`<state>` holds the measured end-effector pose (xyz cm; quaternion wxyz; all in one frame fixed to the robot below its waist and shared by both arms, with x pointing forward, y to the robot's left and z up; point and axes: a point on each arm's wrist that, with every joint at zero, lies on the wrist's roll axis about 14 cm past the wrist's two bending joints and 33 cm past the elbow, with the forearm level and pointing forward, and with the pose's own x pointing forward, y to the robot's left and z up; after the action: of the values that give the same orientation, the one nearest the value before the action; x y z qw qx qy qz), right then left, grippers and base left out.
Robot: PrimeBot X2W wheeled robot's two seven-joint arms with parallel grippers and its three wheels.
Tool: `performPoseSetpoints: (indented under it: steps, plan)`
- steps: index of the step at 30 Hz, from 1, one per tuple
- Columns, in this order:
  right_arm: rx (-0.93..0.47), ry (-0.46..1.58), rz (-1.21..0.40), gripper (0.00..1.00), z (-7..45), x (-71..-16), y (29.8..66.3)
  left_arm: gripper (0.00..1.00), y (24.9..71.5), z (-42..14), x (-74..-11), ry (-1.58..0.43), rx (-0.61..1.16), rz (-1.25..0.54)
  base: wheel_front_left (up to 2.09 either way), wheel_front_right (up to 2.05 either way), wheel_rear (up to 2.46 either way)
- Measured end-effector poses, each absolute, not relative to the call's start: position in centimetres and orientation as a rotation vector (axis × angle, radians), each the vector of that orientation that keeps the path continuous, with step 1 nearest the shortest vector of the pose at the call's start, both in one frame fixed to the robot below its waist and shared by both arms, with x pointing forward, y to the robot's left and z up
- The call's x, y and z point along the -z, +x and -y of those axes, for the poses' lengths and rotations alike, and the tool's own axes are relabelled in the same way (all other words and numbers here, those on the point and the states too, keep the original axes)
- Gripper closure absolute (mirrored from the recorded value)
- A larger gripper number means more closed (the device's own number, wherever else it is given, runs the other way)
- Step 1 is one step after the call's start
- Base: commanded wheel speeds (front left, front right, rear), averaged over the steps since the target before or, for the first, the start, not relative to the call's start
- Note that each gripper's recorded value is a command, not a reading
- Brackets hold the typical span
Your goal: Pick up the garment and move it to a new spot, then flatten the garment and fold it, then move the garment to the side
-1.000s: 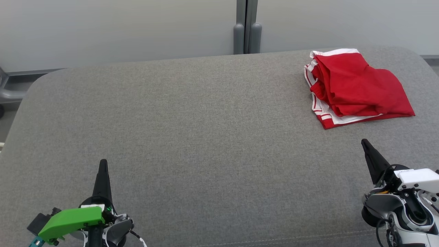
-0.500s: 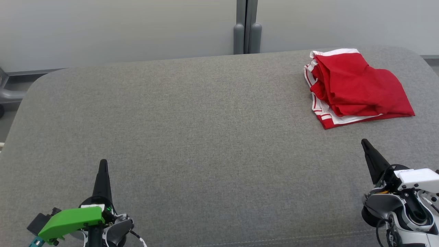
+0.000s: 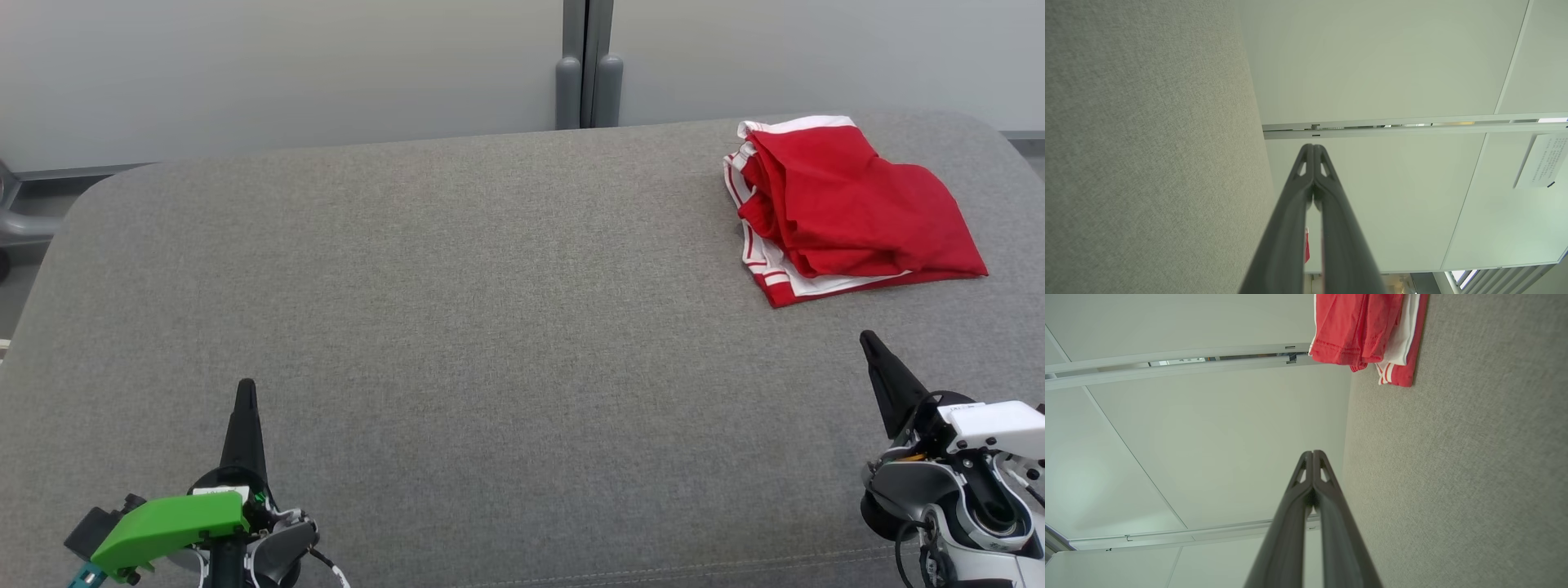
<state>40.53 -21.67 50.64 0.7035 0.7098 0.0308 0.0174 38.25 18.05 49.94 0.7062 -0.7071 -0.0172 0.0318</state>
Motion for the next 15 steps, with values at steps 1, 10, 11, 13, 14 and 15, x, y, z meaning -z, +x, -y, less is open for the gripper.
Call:
performPoseSetpoints:
  steps: [1, 10, 11, 13, 14, 15]
  plan:
    - [-0.039, 1.579, -0.068, 1.00, 21.67, -50.64, 40.53, 1.00, 38.25, -18.04, -49.95, -1.571, -0.071, 0.038, 0.00, 0.00, 0.00]
    - [-0.039, 1.579, -0.069, 1.00, 21.67, -50.64, 40.53, 1.00, 38.25, -18.04, -49.94, -1.571, -0.071, 0.038, 0.00, 0.00, 0.00]
    - [-0.039, 1.579, -0.068, 1.00, 21.67, -50.64, 40.53, 1.00, 38.25, -18.04, -49.95, -1.571, -0.071, 0.038, 0.00, 0.00, 0.00]
    - [-0.039, 1.579, -0.068, 1.00, 21.67, -50.64, 40.53, 1.00, 38.25, -18.04, -49.95, -1.571, -0.071, 0.038, 0.00, 0.00, 0.00]
    - [-0.039, 1.579, -0.069, 1.00, 21.67, -50.64, 40.53, 1.00, 38.25, -18.04, -49.95, -1.571, -0.071, 0.038, 0.00, 0.00, 0.00]
    - [-0.039, 1.579, -0.068, 1.00, 21.67, -50.64, 40.53, 1.00, 38.25, -18.04, -49.95, -1.571, -0.071, 0.038, 0.00, 0.00, 0.00]
